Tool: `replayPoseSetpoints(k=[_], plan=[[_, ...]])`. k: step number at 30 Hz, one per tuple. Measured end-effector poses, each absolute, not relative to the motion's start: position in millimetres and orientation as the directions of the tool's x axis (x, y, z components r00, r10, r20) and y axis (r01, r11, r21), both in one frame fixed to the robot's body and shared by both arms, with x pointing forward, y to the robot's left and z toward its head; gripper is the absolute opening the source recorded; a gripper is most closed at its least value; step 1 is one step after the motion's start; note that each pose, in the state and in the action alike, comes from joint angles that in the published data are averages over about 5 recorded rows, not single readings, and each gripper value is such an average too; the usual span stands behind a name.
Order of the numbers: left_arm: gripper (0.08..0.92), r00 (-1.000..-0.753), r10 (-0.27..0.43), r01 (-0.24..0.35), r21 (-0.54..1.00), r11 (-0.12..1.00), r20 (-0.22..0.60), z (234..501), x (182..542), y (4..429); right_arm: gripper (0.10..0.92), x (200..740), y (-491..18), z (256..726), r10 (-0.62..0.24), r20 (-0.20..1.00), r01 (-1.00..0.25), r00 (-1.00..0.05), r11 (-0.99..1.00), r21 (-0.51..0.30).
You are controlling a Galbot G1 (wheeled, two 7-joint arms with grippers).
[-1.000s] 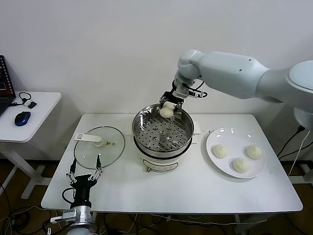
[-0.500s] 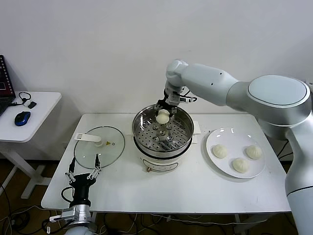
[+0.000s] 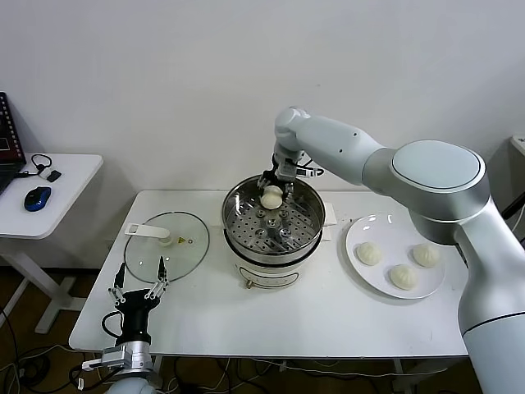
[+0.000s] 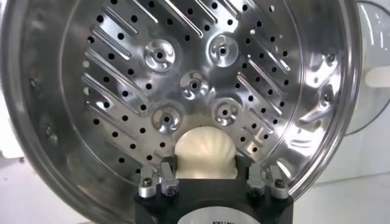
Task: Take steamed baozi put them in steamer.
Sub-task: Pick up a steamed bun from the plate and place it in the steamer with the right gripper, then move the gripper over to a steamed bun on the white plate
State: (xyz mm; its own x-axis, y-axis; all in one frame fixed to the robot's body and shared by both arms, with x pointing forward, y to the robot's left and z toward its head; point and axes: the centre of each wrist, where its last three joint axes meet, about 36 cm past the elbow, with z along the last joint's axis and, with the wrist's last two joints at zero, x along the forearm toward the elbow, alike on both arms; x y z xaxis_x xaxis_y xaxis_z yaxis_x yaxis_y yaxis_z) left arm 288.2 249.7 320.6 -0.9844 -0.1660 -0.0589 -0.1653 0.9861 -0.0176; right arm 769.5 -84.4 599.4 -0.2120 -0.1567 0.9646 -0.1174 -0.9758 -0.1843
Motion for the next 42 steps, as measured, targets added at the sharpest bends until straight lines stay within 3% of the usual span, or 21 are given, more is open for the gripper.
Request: replayPoseSetpoints(k=[3, 11, 20, 32, 42], plan=[[0.823, -0.984, -0.166, -0.165, -0.018, 0.986, -0.059, 321, 288, 250, 0.651, 771, -85, 597, -0.158, 0.964, -0.124, -0.214, -0.974, -0.187], [0.823, -0.984, -0.167, -0.166, -0.019, 0.986, -0.061, 321, 288, 250, 0.811, 772, -86, 597, -0.184, 0.959, -0.13, -0.218, -0.968, -0.215], [0.823, -0.984, -0.165, -0.164, -0.019, 0.986, -0.066, 326, 286, 250, 0.823, 771, -88, 616, -0.186, 0.958, -0.124, -0.217, -0.969, -0.216], [0.823, -0.984, -0.165, -0.164, -0.013, 0.986, -0.07, 335, 278, 253, 0.823, 759, -102, 681, -0.125, 0.979, -0.159, -0.16, -0.976, -0.15], [0.823, -0.984, -0.161, -0.161, -0.015, 0.987, -0.077, 340, 275, 253, 0.823, 739, -155, 719, -0.202, 0.978, -0.276, -0.053, -0.938, -0.209]])
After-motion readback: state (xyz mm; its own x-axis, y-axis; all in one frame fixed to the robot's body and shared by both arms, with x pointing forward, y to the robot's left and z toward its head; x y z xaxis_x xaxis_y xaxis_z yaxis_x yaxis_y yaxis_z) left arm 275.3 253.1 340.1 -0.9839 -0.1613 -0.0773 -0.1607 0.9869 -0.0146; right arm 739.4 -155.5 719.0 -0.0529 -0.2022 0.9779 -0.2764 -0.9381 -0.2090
